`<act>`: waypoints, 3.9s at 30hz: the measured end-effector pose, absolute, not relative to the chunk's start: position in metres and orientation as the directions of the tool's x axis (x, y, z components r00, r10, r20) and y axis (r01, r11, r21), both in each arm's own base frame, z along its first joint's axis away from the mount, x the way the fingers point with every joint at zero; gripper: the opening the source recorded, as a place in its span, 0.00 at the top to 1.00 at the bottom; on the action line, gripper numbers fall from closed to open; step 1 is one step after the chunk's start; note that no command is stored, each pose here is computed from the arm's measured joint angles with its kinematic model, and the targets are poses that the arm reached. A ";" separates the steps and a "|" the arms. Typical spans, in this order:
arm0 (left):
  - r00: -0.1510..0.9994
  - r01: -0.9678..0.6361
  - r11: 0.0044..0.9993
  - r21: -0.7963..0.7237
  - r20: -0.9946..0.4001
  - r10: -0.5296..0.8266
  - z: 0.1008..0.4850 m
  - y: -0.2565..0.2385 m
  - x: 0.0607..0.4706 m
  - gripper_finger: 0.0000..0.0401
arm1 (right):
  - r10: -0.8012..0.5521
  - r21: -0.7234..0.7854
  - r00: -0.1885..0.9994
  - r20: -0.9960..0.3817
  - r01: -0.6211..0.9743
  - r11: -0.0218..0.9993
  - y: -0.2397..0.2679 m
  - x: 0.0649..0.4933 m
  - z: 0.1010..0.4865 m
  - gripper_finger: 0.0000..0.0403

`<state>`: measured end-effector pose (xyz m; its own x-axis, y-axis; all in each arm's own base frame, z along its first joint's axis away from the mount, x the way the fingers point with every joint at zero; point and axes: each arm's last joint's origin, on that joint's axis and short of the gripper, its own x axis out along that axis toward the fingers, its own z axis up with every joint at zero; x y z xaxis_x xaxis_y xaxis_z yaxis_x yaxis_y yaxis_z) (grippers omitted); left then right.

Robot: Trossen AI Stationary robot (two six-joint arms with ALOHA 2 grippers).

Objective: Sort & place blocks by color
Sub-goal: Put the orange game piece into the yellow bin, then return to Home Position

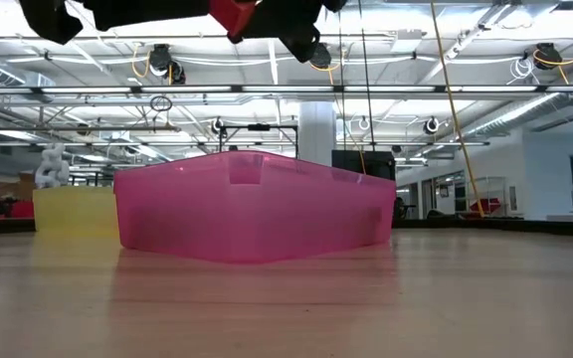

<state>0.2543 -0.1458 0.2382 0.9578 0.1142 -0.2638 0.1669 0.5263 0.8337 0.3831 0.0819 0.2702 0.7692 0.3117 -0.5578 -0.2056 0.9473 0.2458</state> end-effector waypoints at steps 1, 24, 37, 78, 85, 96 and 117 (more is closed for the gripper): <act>0.958 0.164 0.532 0.831 -0.262 0.114 0.238 -0.146 0.254 0.40 | 0.311 0.246 0.769 -0.558 -0.205 0.947 0.081 0.383 0.270 0.69; 0.951 0.079 0.701 0.709 -0.264 0.159 0.237 -0.147 0.252 0.82 | 0.311 0.238 0.792 -0.525 -0.215 0.947 0.081 0.385 0.273 0.58; 0.954 0.041 0.744 0.667 -0.247 0.169 0.238 -0.159 0.243 0.82 | 0.303 0.222 0.787 -0.537 -0.214 0.951 0.074 0.386 0.273 0.57; 0.424 -0.711 0.684 0.161 -0.678 0.601 0.263 0.060 0.168 0.82 | 0.089 0.026 0.617 -0.781 -0.111 0.993 0.084 0.360 0.252 0.31; 0.245 -0.795 0.583 0.168 -0.790 0.562 0.239 0.110 0.165 0.82 | 0.078 -0.004 0.700 -0.710 -0.115 0.993 0.091 0.365 0.255 0.32; 0.244 -0.776 0.590 0.225 -0.755 0.609 0.215 0.150 0.190 0.65 | 0.071 -0.105 0.809 -0.583 -0.163 0.981 0.089 0.364 0.222 0.32; 0.717 -0.532 0.829 -0.174 -0.613 0.331 0.260 0.105 0.198 0.39 | -0.061 0.013 0.884 -0.464 0.075 0.997 0.055 0.253 0.250 0.32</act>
<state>0.1983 0.1053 0.2596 0.7172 0.3314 -0.6131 -0.5317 0.8289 -0.1738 0.2534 0.0546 0.2495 0.8837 -0.0607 -0.4641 0.0754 0.9971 0.0132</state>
